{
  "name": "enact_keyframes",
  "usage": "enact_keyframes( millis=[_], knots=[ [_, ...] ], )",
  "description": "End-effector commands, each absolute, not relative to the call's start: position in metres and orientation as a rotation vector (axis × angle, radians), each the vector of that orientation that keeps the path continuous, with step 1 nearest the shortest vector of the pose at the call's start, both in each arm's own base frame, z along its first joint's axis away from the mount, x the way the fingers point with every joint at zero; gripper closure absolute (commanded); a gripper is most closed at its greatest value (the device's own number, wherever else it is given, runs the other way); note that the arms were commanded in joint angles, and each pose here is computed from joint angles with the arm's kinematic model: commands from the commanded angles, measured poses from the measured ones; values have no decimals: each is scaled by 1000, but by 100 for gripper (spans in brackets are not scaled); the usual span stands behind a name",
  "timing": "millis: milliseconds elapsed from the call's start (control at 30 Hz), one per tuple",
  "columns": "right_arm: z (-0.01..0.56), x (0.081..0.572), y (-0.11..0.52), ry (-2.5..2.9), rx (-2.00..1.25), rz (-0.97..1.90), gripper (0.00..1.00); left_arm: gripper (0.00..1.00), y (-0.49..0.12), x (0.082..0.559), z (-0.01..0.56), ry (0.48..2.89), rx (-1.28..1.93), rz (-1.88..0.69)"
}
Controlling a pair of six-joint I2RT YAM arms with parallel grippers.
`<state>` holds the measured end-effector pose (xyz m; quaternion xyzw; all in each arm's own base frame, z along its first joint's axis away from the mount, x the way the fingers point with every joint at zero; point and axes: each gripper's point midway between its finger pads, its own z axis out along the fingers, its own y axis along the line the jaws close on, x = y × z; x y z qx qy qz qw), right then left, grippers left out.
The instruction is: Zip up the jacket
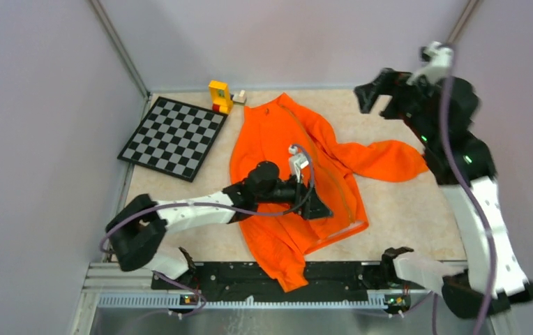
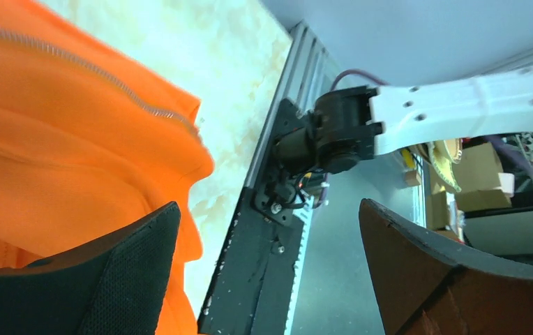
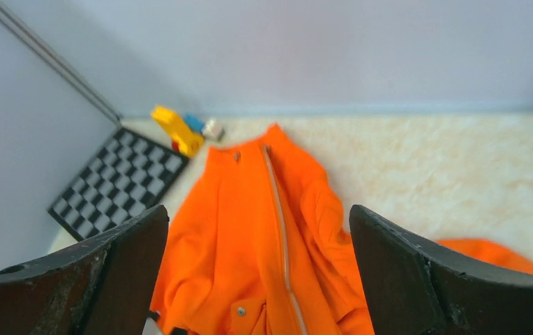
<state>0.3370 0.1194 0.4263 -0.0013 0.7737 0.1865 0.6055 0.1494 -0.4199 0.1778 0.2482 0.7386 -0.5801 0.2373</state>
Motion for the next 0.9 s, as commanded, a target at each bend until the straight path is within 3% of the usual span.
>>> enact_keyframes(
  millis=[0,267,467,867],
  knots=[
    [493,272,81,1497,44,389,1,1,-390,150,222,1914,718,-1440],
    [576,159,43,1062,82,474,1,1,-318,173,390,1471,679,-1070],
    [575,136,21,1016,143,425,1,1,-252,159,518,1146,587,-933],
    [557,134,6,1013,189,361,1,1,-173,146,589,982,417,-776]
  ],
)
